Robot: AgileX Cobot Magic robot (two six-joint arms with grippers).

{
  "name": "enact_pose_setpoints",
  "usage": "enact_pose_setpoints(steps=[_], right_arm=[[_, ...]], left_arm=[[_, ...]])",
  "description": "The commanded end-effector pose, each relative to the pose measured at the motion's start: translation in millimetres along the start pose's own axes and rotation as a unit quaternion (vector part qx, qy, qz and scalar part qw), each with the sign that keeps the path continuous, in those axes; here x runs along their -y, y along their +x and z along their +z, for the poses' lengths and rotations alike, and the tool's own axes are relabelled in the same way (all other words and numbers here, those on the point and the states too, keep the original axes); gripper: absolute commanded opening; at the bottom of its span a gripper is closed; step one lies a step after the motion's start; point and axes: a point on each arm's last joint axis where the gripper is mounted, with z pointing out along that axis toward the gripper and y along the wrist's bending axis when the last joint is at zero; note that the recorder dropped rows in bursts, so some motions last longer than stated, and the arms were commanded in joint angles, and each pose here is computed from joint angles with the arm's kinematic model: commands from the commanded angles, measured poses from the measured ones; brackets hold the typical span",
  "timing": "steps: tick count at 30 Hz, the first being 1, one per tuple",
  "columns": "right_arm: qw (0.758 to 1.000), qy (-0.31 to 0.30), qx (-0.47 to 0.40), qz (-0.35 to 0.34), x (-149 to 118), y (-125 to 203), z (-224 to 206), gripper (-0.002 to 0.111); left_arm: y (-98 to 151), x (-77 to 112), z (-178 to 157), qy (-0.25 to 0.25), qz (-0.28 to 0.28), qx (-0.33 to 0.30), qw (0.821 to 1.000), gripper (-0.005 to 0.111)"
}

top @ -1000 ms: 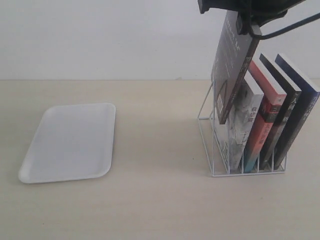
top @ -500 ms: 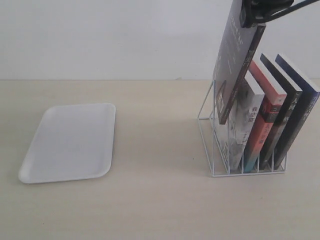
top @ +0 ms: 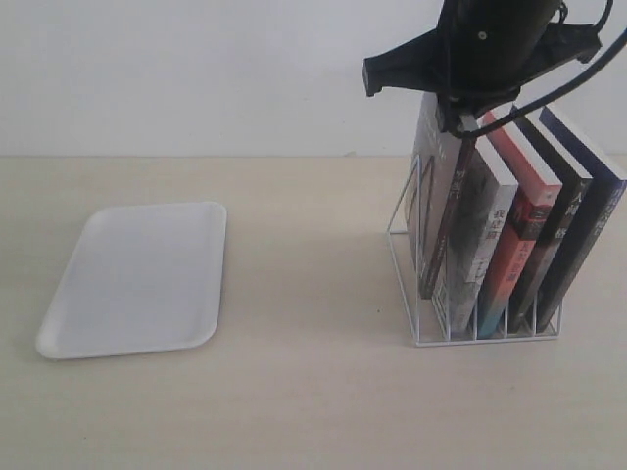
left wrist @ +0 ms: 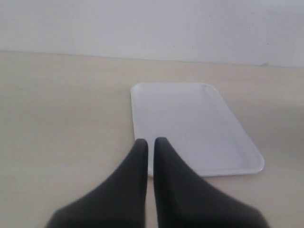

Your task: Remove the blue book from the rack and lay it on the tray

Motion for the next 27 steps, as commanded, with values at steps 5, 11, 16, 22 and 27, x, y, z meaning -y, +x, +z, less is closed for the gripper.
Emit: enact_pose_setpoints(steps=[5,11,16,22,27], right_arm=[[1.0,0.028,-0.01,-0.008,-2,0,21,0.0],[1.0,0.021,0.001,0.004,-4,-2,25,0.026],[1.0,0.023,-0.002,0.002,-4,-2,25,0.051],[0.999,0.026,0.01,-0.025,0,-5,13,0.051],[0.998,0.034,0.045,-0.018,12,-16,-28,0.051]], left_arm=[[0,-0.2,0,-0.001,-0.004,0.003,1.0,0.005],[0,-0.2,0,-0.001,-0.004,0.003,1.0,0.005],[0,-0.2,0,-0.001,-0.004,0.003,1.0,0.005],[0,-0.2,0,-0.001,-0.004,0.003,1.0,0.005],[0,-0.2,0,-0.001,-0.004,0.003,1.0,0.005]])
